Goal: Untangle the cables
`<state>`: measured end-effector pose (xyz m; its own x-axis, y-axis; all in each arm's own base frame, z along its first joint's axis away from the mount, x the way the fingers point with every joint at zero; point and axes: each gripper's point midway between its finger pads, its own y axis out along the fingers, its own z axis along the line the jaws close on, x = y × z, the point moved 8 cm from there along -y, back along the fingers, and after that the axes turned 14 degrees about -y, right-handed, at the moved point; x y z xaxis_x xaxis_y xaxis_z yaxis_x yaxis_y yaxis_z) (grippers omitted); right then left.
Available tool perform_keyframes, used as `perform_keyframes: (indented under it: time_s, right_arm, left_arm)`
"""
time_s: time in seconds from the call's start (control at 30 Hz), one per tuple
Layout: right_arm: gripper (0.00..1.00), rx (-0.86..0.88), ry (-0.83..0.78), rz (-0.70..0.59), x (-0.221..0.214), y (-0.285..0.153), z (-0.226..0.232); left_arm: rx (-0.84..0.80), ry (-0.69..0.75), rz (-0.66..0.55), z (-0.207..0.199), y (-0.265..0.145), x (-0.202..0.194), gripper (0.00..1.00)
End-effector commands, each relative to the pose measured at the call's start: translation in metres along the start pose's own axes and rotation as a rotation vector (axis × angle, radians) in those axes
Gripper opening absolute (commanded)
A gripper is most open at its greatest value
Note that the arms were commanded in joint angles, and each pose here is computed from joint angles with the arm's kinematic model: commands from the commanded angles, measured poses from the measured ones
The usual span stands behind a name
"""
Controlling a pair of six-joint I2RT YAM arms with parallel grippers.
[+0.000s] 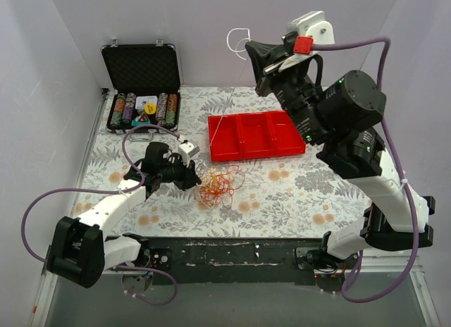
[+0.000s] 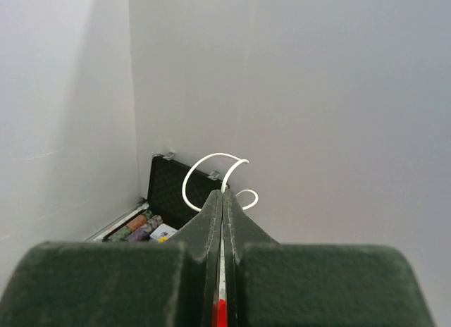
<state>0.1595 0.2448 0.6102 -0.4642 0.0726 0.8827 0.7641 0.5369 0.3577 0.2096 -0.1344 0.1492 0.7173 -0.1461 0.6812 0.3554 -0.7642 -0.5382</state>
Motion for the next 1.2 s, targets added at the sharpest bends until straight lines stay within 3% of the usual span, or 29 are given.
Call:
perform_keyframes:
  time_s: [0.0,0.27,0.33,0.57,0.83,1.17]
  right_arm:
    - [0.01,-0.220,0.048,-0.126,0.045,-0.029,-0.066]
    - [0.01,-0.403,0.089,-0.213,0.069,-0.080,-0.129]
    - [0.01,-0.384,0.084,-0.222,0.070,-0.083,-0.130]
    - [0.01,-0.257,0.001,-0.023,0.023,-0.045,-0.071]
    - [0.01,-0.216,-0.034,0.028,0.010,-0.025,-0.048]
    - [0.01,-0.286,0.032,-0.066,0.038,-0.040,-0.078]
  left_arm:
    - [0.206,0.001,-0.024,0.021,-0.002,-0.001,0.08]
    - [0.404,-0.007,-0.009,0.044,0.000,0.001,0.14]
    - [0.360,-0.003,0.004,0.040,0.000,0.003,0.45]
    - [0.072,0.034,-0.112,-0.015,-0.021,0.051,0.98]
    - [-0.154,0.050,-0.045,-0.042,-0.028,0.049,0.98]
    - [-0.103,0.098,-0.010,-0.025,0.012,0.036,0.98]
